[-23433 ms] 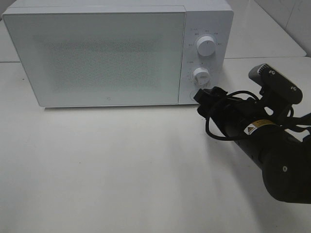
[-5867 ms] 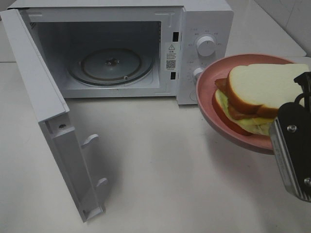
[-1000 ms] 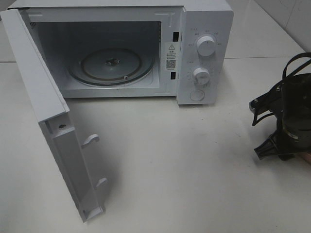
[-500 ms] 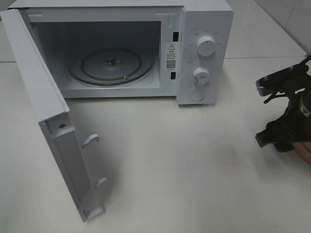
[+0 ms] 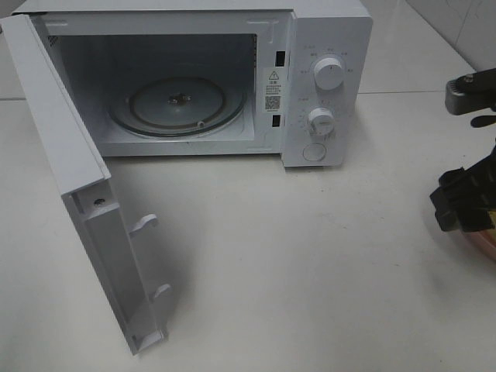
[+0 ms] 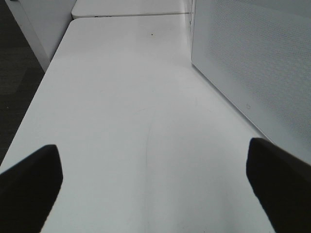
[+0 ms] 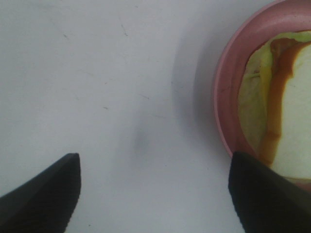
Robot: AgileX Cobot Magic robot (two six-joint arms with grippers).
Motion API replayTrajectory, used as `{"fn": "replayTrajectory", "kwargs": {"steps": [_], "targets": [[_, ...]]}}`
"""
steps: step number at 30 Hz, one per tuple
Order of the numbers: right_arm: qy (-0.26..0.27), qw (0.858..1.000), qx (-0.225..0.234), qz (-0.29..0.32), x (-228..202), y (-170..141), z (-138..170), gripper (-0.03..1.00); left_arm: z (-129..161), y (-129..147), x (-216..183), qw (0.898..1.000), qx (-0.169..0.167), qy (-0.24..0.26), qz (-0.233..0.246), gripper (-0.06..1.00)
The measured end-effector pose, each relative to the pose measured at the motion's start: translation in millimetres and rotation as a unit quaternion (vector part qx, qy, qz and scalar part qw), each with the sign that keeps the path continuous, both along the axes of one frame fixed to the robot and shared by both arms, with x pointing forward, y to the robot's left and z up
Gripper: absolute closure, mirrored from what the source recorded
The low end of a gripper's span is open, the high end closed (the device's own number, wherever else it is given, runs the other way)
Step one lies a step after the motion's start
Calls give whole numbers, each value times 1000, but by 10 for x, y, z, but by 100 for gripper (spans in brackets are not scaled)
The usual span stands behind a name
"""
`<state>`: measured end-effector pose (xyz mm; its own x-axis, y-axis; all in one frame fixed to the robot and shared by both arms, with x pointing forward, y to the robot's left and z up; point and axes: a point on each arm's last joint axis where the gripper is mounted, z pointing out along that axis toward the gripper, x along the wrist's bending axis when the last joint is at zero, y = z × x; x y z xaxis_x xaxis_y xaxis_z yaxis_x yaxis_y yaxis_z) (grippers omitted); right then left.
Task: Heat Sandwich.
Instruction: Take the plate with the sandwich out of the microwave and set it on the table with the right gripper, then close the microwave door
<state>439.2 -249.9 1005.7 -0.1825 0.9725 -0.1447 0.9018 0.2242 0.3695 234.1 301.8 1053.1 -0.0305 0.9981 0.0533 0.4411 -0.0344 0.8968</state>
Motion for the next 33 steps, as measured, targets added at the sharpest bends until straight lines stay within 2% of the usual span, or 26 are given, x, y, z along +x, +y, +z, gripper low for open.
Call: {"fn": "replayTrajectory", "kwargs": {"steps": [5,15,23,33], "targets": [[-28,999,30,8,-176,-18,211,17,0,0,0,1000,0,0,0,-3],[-73,996,46,7,-568,-146,525,20,0,0,0,1000,0,0,0,-3],[-87,995,50,-4,-904,-268,664,21,0,0,0,1000,0,0,0,-3],[-157,985,78,-11,-1447,-449,713,21,0,0,0,1000,0,0,0,-3]]}}
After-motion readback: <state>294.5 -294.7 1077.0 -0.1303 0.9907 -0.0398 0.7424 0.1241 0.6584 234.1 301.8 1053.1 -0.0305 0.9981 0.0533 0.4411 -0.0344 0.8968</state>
